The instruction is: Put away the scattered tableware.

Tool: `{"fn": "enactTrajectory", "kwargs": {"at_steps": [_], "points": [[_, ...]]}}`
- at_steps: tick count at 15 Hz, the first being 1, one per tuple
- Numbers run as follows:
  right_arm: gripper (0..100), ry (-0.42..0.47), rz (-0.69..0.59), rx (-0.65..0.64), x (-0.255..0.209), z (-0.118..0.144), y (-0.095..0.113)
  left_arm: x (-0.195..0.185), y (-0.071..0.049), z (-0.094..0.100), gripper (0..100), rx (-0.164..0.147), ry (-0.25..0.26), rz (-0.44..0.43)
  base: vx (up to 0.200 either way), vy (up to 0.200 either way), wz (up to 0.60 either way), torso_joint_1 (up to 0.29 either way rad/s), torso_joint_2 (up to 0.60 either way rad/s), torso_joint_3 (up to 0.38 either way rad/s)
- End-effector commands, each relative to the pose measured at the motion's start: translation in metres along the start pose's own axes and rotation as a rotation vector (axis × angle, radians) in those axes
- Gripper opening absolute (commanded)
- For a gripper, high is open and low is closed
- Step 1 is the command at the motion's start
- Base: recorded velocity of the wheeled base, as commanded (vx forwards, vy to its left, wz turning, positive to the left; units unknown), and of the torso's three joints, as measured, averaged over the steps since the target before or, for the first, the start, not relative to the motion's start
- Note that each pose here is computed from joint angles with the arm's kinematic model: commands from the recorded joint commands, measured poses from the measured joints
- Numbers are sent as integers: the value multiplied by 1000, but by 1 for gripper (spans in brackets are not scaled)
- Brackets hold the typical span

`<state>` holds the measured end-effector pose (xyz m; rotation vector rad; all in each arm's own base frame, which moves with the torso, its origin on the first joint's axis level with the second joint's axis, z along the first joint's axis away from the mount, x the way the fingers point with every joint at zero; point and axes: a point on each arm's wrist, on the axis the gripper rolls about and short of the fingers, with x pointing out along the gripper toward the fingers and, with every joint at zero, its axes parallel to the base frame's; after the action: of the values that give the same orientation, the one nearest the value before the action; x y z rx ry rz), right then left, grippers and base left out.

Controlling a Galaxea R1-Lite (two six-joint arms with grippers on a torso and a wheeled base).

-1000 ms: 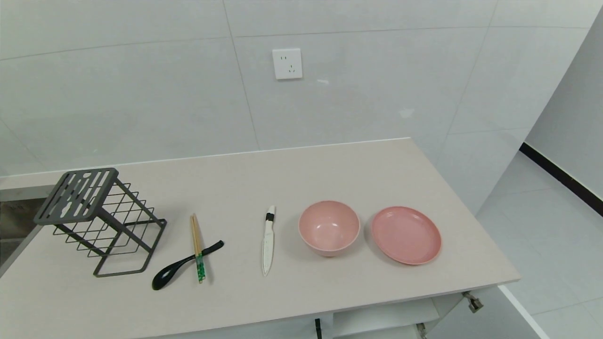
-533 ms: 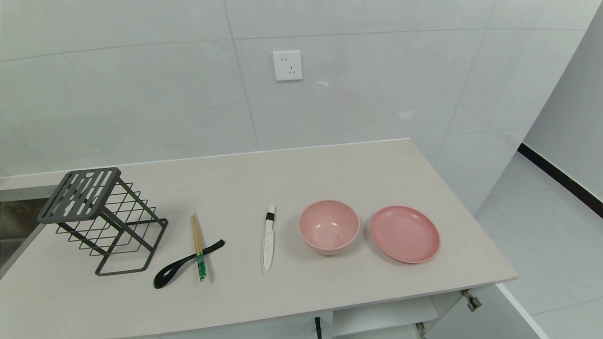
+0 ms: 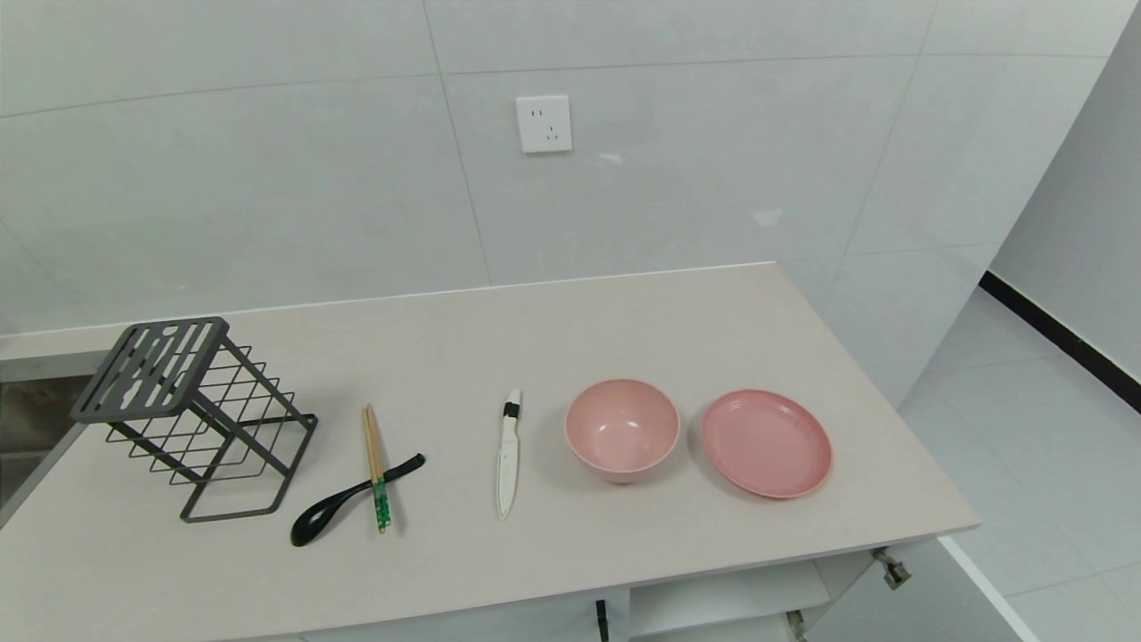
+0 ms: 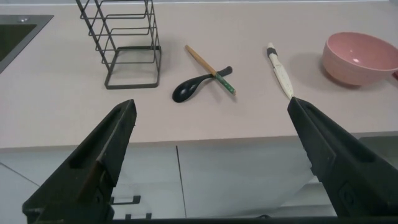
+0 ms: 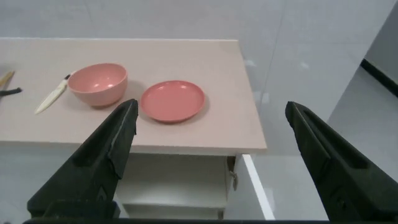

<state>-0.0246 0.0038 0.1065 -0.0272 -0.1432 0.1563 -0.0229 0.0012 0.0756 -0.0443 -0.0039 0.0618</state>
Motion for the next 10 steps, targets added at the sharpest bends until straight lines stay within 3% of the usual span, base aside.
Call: {"fn": "enactTrajectory", "kwargs": {"at_steps": [1, 4, 10], "points": [[100, 135, 38, 19, 16, 20, -2, 0, 0, 0, 100, 0, 1, 1, 0, 0, 0, 0, 0, 0], [100, 292, 117, 54, 35, 16, -4, 0, 0, 0, 100, 0, 1, 1, 0, 0, 0, 0, 0, 0], [100, 452, 188, 79, 63, 19, -6, 0, 0, 0, 100, -2, 1, 1, 0, 0, 0, 0, 0, 0]]}}
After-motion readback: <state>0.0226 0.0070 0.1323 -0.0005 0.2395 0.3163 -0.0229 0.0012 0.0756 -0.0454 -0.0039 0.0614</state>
